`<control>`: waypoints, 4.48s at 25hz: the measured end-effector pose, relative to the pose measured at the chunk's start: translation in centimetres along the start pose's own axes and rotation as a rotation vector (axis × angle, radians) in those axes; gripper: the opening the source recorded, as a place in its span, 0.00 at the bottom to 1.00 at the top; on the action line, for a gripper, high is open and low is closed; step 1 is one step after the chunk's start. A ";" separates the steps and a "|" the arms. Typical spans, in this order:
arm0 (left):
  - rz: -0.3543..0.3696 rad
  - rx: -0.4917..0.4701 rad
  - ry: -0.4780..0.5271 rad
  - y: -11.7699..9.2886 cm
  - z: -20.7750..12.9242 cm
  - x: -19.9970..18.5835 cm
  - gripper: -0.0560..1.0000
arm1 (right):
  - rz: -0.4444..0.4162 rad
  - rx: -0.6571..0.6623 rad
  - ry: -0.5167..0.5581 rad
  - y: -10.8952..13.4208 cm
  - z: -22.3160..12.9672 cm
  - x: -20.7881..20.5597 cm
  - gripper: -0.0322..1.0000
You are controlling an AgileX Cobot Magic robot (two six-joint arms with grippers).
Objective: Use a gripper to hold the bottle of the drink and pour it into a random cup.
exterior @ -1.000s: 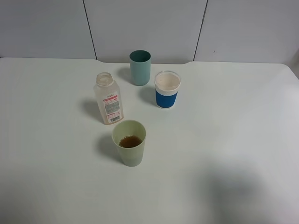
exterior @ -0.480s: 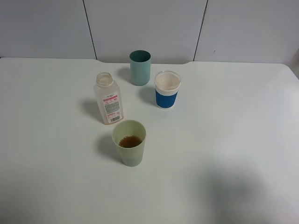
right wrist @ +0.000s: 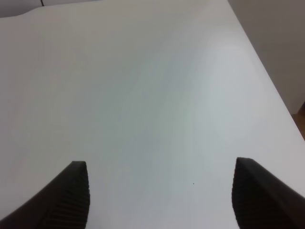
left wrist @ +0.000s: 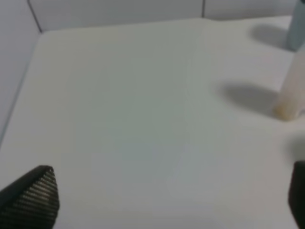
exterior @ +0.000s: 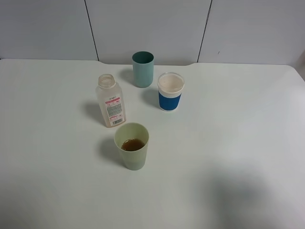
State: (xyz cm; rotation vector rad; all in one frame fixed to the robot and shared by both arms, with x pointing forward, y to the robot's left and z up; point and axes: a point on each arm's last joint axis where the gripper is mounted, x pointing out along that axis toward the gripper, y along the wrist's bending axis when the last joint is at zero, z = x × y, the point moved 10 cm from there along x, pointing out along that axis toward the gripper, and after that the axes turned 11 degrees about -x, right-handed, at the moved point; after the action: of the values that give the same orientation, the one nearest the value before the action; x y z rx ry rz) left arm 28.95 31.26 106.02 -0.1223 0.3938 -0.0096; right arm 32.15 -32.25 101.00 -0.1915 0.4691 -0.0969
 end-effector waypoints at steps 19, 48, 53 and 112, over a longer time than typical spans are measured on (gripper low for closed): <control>-0.034 -0.001 0.069 -0.8 -3.4 5.0 0.97 | 0.000 0.000 0.000 0.0 0.0 0.0 0.64; -0.034 -0.001 0.069 -0.8 -3.4 5.0 0.97 | 0.000 0.000 0.000 0.0 0.0 0.0 0.64; -0.034 -0.003 0.069 -0.8 -3.4 5.0 0.97 | 0.000 0.000 0.000 0.0 0.0 0.0 0.64; 0.104 -0.068 0.048 0.5 -3.3 4.9 0.97 | 0.000 0.000 0.000 0.0 0.0 0.0 0.64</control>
State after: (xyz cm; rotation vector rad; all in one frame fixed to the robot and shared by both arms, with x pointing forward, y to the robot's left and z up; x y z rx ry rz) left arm 32.20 31.19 101.07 -0.1686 0.4484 0.1033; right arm 32.15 -32.25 101.00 -0.1915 0.4691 -0.0969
